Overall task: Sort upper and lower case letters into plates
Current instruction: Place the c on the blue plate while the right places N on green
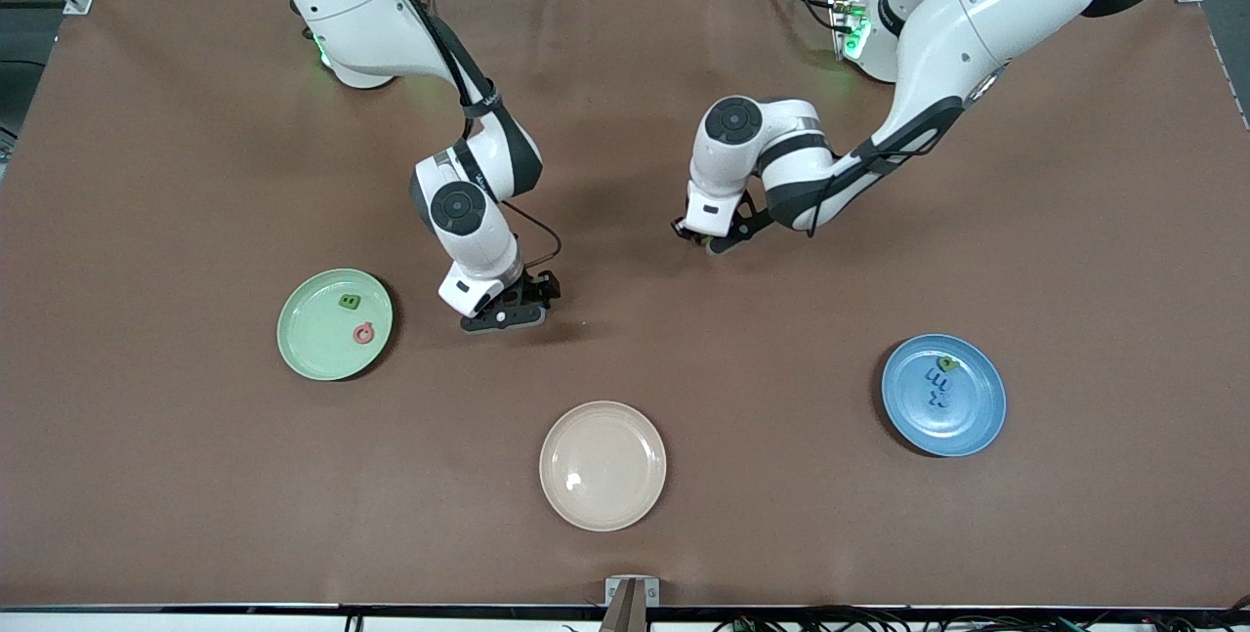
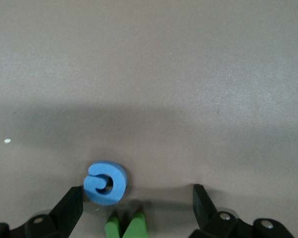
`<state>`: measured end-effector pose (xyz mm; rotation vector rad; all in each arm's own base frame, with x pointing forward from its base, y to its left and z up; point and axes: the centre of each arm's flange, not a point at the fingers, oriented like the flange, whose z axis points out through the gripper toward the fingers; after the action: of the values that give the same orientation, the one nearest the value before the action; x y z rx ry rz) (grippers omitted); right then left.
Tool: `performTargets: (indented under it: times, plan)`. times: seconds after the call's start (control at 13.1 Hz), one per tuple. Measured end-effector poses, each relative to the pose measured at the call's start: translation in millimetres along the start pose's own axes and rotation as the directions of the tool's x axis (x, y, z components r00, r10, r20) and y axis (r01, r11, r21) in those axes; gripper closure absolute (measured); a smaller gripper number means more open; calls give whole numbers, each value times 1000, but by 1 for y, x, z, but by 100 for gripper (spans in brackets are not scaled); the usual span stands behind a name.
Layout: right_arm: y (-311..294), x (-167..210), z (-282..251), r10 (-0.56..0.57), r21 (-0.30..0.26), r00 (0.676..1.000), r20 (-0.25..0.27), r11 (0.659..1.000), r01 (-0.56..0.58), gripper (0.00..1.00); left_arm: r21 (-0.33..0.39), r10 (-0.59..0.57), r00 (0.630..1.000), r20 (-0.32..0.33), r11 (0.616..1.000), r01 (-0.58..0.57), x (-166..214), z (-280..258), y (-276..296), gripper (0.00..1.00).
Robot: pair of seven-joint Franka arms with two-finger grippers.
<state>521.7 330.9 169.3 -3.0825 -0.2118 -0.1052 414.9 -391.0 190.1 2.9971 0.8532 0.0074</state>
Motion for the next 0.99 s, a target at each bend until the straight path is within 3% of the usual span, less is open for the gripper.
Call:
performTargets:
  times: [0.3,0.53,0.61,0.69,0.84,0.91,0.99]
  plan:
    - [-3,-6,-3,-5,2,1000,14,1000,5,3,46,21,993,-113,999,-16,101,-40,14,73]
    - [-7,-17,-4,-15,6,999,30,1000,15,5,56,40,990,-138,998,-32,183,-57,-14,73]
    - [-7,-19,-5,-16,5,999,35,1000,16,12,71,59,988,-145,996,-50,212,-62,-32,73]
    - [-7,-19,-6,-16,5,999,38,1000,16,13,85,87,985,-150,994,-74,236,-67,-49,73]
    - [-6,-20,-7,-15,4,999,40,1000,15,30,110,146,977,-155,985,-130,283,-77,-85,73]
    - [-6,-20,-7,-17,3,999,44,1000,17,31,118,171,973,-153,981,-154,305,-80,-103,73]
    - [-6,-20,-8,-17,2,999,45,1000,17,41,125,192,969,-152,977,-174,323,-83,-119,73]
